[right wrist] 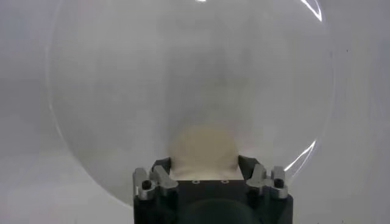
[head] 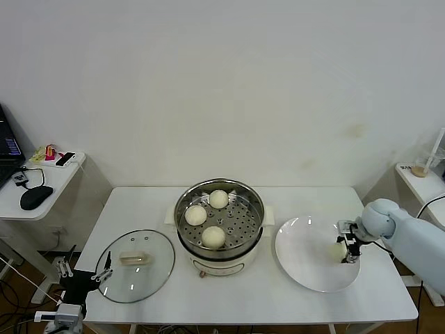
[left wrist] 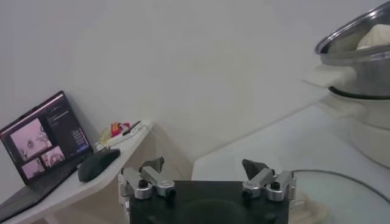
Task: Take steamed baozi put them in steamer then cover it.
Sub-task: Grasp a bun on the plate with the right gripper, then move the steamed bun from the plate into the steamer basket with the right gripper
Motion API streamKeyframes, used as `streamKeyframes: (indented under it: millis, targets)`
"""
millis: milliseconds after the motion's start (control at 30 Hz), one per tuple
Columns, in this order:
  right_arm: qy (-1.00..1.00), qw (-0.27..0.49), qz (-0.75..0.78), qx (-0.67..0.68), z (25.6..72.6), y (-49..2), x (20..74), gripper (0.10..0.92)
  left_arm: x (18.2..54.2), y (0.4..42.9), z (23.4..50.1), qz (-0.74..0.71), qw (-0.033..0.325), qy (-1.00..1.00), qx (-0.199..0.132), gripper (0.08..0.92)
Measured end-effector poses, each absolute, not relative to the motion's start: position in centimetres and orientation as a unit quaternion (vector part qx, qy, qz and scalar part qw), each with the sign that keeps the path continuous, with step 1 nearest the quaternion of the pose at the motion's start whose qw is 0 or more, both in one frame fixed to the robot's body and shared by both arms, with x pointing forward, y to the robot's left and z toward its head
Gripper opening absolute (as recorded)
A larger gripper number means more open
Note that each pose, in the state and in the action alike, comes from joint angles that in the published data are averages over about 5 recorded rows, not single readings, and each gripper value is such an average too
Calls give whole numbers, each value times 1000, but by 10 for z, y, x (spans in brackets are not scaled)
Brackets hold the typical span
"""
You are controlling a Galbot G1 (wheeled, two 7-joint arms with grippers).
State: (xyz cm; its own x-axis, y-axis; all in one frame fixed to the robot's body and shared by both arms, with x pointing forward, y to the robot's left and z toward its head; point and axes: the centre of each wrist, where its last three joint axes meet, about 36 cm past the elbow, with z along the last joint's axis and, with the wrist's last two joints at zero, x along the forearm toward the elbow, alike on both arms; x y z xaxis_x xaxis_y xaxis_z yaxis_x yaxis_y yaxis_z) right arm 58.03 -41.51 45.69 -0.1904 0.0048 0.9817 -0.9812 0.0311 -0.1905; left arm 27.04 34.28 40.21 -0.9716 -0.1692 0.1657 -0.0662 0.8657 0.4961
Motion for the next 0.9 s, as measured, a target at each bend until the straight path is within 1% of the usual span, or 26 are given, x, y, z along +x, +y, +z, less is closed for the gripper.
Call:
streamKeyframes:
  millis: [233, 467, 700, 900]
  targets:
    - [-556, 450, 542, 441, 479, -412, 583, 612, 272, 342, 403, -251, 100, -961, 61, 823]
    - [-567, 420, 554, 442, 524, -393, 593, 612, 275, 340, 405, -249, 96, -962, 59, 823]
    - [-587, 371, 564, 447, 585, -358, 608, 618, 277, 342, 405, -253, 95, -961, 56, 823]
    - [-602, 323, 568, 459, 640, -308, 619, 619, 280, 344, 404, -255, 95, -961, 55, 823]
